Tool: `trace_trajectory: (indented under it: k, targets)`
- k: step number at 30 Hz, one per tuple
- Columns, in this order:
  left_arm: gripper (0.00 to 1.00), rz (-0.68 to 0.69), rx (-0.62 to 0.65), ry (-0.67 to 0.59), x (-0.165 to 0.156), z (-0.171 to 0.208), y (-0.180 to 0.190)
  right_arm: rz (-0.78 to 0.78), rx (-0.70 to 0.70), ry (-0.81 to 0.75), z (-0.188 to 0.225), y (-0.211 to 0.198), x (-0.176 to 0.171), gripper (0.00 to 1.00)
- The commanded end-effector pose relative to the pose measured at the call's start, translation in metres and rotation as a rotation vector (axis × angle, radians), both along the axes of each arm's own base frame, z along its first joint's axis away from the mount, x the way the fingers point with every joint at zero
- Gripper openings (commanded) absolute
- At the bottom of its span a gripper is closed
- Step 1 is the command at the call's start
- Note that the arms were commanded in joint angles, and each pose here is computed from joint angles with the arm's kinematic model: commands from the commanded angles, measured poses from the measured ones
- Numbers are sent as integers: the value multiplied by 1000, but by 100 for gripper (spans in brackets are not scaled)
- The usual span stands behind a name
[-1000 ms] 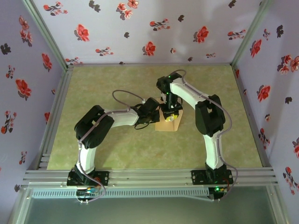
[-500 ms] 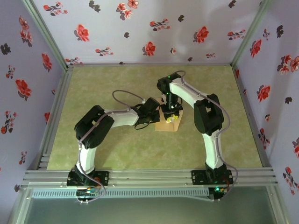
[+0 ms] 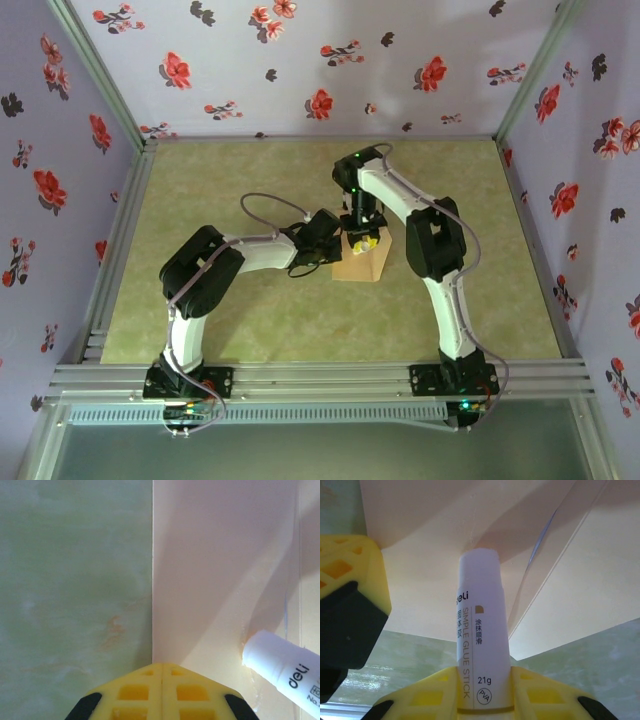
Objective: Place the letter into the envelope and seal it
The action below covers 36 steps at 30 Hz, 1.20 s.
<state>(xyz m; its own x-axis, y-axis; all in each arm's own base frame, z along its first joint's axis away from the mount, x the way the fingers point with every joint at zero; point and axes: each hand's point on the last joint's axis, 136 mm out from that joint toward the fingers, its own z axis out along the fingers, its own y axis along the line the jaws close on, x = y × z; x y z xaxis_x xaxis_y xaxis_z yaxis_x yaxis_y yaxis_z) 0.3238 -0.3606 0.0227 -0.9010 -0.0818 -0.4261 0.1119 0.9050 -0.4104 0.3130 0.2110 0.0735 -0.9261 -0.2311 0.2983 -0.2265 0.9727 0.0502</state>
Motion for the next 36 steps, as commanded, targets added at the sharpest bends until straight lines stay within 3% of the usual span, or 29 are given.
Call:
trace_trajectory:
  k: [1,14,25,30,36]
  targets:
    - [0,-28,118,105,-27,-45,18,-29,-24,-49,-42,2,29,0]
    - [0,-28,122,110,-29,-47,19,-97,-15,-127,-36,-2,63,0]
    - [0,-27,126,114,-30,-49,21,-171,49,-272,13,-13,80,0]
    - [0,-27,126,114,-30,-49,21,-180,90,-306,39,-14,77,0]
    - [0,-25,122,112,-29,-48,19,-150,126,-262,53,-15,49,0]
